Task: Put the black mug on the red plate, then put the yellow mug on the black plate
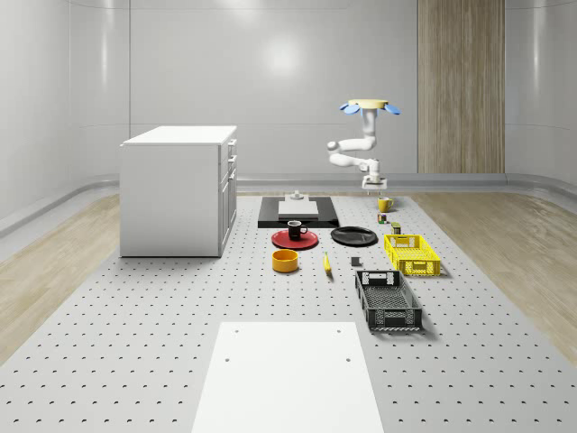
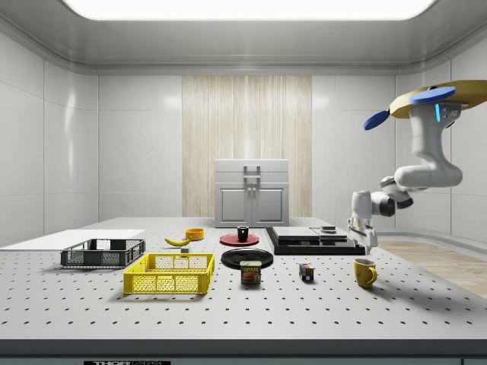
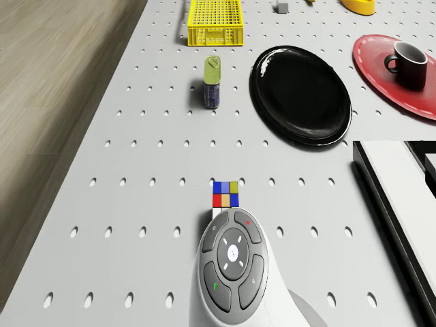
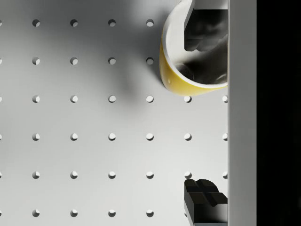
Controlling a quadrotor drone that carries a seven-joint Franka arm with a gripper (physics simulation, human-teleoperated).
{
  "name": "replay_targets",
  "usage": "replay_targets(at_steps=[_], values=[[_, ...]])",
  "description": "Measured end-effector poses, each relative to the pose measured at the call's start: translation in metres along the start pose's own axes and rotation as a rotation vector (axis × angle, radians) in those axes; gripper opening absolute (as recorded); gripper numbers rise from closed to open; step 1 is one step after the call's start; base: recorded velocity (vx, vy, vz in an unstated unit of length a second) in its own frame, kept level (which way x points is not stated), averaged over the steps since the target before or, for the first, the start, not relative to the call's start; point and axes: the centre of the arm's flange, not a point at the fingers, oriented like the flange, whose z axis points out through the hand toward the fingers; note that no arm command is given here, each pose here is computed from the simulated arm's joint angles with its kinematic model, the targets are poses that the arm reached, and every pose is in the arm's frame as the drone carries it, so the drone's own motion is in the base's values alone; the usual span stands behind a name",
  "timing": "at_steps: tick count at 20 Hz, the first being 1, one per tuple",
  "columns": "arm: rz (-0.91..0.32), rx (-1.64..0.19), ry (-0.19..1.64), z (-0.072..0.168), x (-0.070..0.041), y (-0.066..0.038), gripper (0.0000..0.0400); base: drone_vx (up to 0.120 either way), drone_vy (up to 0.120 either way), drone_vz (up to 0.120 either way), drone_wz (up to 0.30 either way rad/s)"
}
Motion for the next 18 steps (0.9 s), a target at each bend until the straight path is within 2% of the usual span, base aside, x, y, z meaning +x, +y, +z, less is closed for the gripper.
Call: replay_targets(at_steps=[2,5,11,14,18], values=[[0.0,0.0,0.0,0.0,0.0,0.0,0.04,0.1,0.12,0.0,0.0],[0.0,0.0,0.0,0.0,0.0,0.0,0.04,0.0,0.107,0.0,0.0],[0.0,0.0,0.0,0.0,0.0,0.0,0.04,0.0,0.0,0.0,0.0],[0.0,0.0,0.0,0.0,0.0,0.0,0.04,0.08,0.0,0.0,0.0],[0.0,0.0,0.0,0.0024,0.0,0.0,0.04,0.0,0.0,0.0,0.0]])
